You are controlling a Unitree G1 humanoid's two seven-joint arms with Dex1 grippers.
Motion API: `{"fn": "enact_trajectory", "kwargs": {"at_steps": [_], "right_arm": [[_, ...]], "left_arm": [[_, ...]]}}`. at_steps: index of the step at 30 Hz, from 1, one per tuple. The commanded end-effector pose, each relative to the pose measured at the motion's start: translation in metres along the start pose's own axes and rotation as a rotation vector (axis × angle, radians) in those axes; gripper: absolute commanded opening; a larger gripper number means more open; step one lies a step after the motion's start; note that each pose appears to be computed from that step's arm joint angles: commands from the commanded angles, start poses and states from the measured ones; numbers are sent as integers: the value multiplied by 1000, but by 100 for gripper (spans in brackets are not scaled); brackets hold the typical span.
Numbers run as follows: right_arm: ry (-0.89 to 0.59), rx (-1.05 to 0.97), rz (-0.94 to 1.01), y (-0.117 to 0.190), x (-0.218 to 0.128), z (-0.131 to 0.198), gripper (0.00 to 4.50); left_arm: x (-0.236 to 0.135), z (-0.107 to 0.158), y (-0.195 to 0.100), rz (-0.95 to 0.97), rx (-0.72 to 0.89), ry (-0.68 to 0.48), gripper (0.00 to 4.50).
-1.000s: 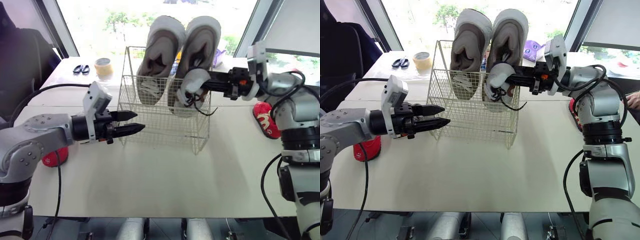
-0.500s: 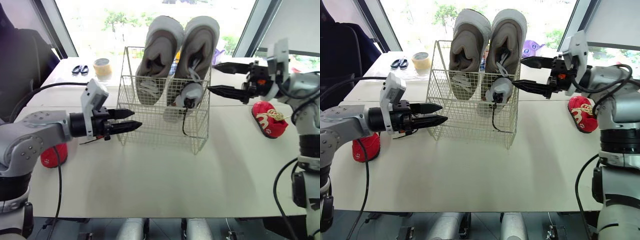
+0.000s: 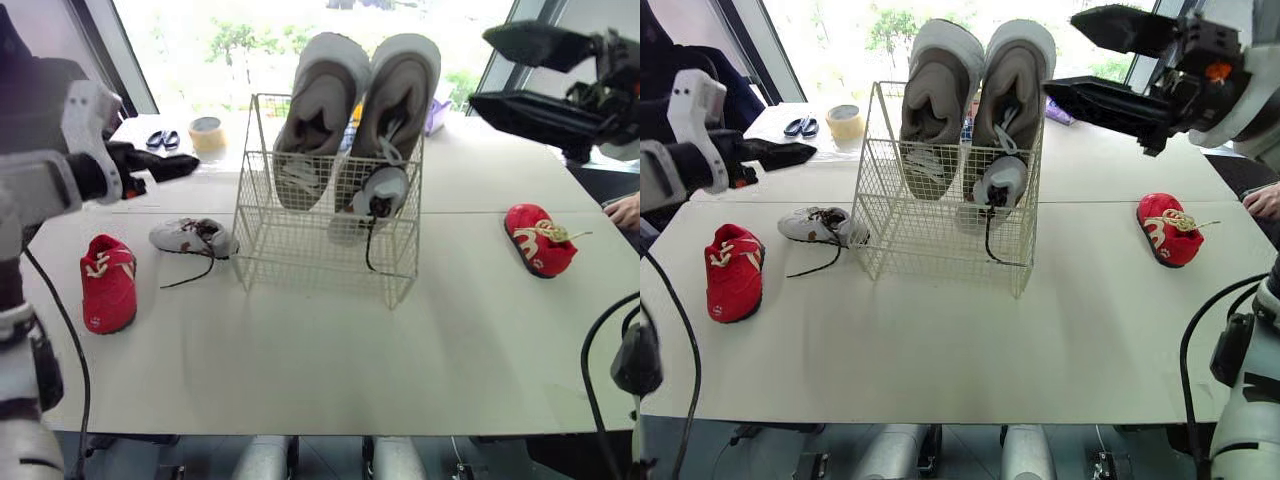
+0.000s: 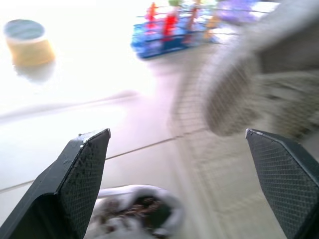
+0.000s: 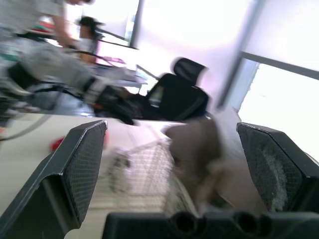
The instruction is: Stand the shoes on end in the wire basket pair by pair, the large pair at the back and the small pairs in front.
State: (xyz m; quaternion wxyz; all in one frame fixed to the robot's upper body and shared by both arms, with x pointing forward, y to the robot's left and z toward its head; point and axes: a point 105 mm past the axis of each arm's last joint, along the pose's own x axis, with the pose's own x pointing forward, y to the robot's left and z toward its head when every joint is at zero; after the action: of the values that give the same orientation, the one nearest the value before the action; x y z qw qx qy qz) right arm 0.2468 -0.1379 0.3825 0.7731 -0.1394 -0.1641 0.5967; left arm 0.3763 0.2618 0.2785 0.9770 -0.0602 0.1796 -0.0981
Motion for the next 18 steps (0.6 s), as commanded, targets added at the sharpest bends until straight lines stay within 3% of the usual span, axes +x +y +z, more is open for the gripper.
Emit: {"fn": "enact_trajectory", "kwargs": {"at_steps": [1, 2, 4, 6, 13, 15, 18], "right_arm": [[51, 39, 152, 27, 12, -8, 450], [67, 51, 183, 33, 14, -13, 450], [108, 58, 211, 41, 16, -29, 450], [121, 61, 196, 41, 17, -42, 450], [73, 83, 133, 41, 17, -52, 450], [55, 93, 113, 40, 18, -53, 450], [44, 85, 73, 37, 20, -57, 450]], "left_arm": [[-2, -18, 21, 122, -104, 140, 448], [-3, -19, 20, 110, -113, 154, 448], [-8, -15, 36, 192, 112, 118, 448], [-12, -13, 39, 106, 332, 75, 448], [-25, -9, 56, -65, 787, 47, 448], [-22, -11, 59, -112, 907, 81, 448], [-16, -31, 56, -271, 1067, 240, 448]]}}
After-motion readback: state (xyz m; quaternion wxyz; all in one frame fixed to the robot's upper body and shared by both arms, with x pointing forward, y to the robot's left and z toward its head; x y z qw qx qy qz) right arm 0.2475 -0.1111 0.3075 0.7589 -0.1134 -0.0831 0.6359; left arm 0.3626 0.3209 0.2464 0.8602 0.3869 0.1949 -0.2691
